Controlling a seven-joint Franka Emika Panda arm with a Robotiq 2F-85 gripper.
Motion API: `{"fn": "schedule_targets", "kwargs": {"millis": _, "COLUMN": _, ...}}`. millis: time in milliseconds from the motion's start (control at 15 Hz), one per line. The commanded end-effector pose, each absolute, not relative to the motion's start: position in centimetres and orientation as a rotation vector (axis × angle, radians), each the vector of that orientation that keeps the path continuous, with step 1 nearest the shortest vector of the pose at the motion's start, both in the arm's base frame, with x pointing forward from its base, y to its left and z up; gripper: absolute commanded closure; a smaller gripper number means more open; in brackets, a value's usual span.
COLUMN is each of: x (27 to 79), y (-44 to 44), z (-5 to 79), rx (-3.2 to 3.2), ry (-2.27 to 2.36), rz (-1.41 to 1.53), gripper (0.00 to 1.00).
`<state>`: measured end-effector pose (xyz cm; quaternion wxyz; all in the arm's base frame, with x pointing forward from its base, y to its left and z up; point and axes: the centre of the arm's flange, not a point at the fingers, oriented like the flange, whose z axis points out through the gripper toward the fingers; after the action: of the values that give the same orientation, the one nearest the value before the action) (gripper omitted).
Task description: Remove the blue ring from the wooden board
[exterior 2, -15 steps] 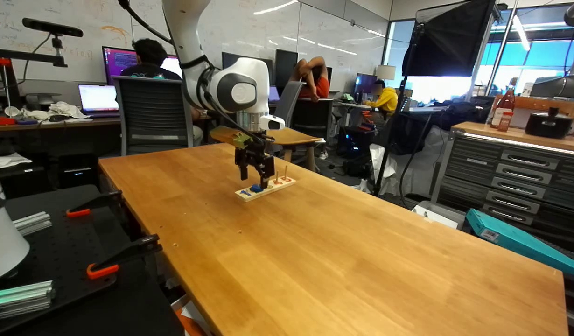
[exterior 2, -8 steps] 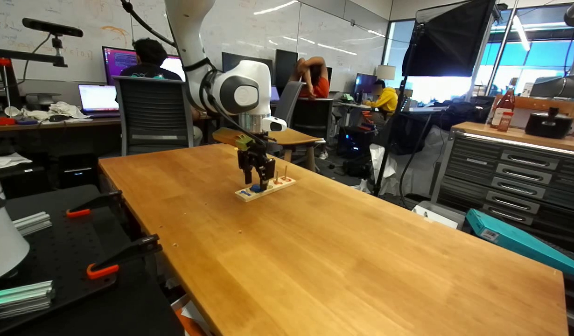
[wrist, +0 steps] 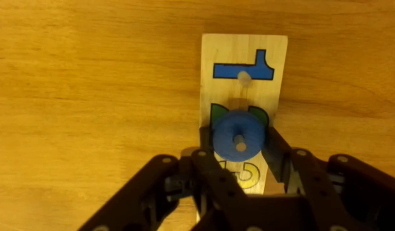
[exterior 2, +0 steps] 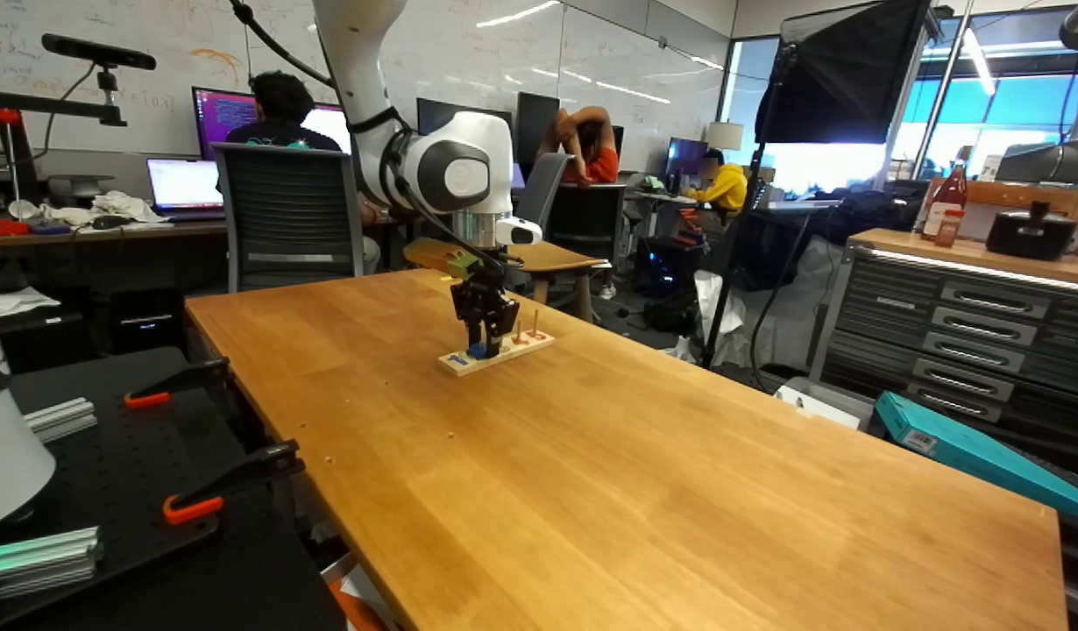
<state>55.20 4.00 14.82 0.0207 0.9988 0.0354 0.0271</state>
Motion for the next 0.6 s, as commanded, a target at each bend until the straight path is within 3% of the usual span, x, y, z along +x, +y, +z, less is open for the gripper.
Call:
{"fn": "schedule_targets", "kwargs": {"millis": 0, "x": 56.8, "y": 4.1, "z": 16.1, "rx": 3.103, "ry": 0.079, "rz": 0.065, "gripper": 0.82}}
{"fn": "schedule_targets", "kwargs": {"millis": 533, "x": 58.8, "y": 1.5, "z": 21.7, "rx": 3.07, "ry": 0.01, "rz": 0.115, "gripper": 0.82}}
